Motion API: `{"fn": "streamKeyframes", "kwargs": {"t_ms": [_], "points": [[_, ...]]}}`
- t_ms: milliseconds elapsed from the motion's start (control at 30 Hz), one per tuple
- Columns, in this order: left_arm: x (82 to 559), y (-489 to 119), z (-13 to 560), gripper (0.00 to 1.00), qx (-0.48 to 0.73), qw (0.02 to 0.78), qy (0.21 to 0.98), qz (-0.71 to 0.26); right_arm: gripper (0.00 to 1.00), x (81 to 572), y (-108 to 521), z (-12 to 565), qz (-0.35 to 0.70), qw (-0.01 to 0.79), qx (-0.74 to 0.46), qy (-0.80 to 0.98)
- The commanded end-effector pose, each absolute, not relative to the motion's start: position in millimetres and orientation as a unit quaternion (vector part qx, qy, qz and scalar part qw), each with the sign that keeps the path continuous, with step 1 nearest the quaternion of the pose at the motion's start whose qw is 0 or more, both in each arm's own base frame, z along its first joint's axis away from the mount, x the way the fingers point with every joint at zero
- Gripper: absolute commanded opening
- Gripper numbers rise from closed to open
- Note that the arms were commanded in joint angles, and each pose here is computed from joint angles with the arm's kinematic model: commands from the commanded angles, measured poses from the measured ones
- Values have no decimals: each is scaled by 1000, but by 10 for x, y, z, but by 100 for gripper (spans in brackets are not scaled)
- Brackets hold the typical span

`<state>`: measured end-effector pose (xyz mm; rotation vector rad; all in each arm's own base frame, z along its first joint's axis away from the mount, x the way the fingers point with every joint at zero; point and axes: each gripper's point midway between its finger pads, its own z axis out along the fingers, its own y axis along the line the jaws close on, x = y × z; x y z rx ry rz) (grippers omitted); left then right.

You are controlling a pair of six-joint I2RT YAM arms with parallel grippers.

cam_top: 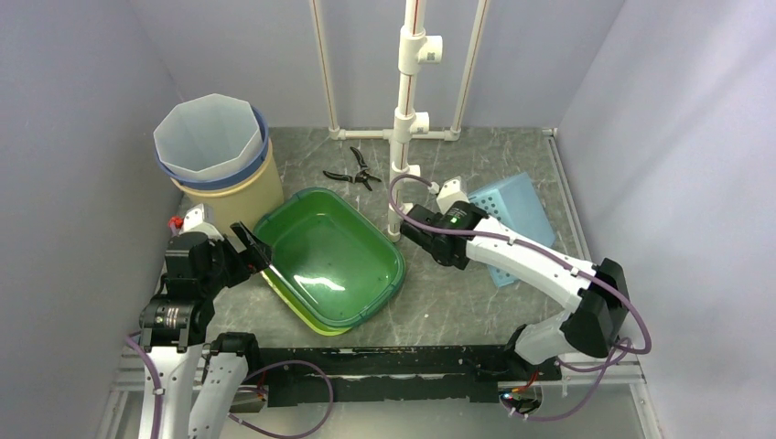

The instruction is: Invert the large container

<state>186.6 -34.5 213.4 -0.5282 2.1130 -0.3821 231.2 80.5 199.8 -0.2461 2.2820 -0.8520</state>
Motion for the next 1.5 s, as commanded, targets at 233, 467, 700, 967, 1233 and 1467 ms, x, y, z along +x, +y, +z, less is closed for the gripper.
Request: {"fn": "streamKeyframes", "kwargs": {"t_ms": [233,467,700,967,1233,1467], "points": [[1915,-359,2222,94,-202,469,845,-162,5,2330,956,1817,-238,325,-137,905],[1914,-359,2227,94,-201,471,844,-163,5,2259,1140,1570,-182,298,-167,922],[1908,-356,2225,94,-202,470,843,-162,11,2189,1218,1451,-164,269,-176,933],[1914,-357,2221,94,-202,470,844,-162,25,2050,1434,1543,-64,277,-206,936],[1908,-353,2232,94,-202,473,842,-162,21,1877,1473,1325,-56,216,-198,954],[1910,-360,2234,94,-200,473,842,-164,23,1841,1450,1136,-88,183,-201,958]]}}
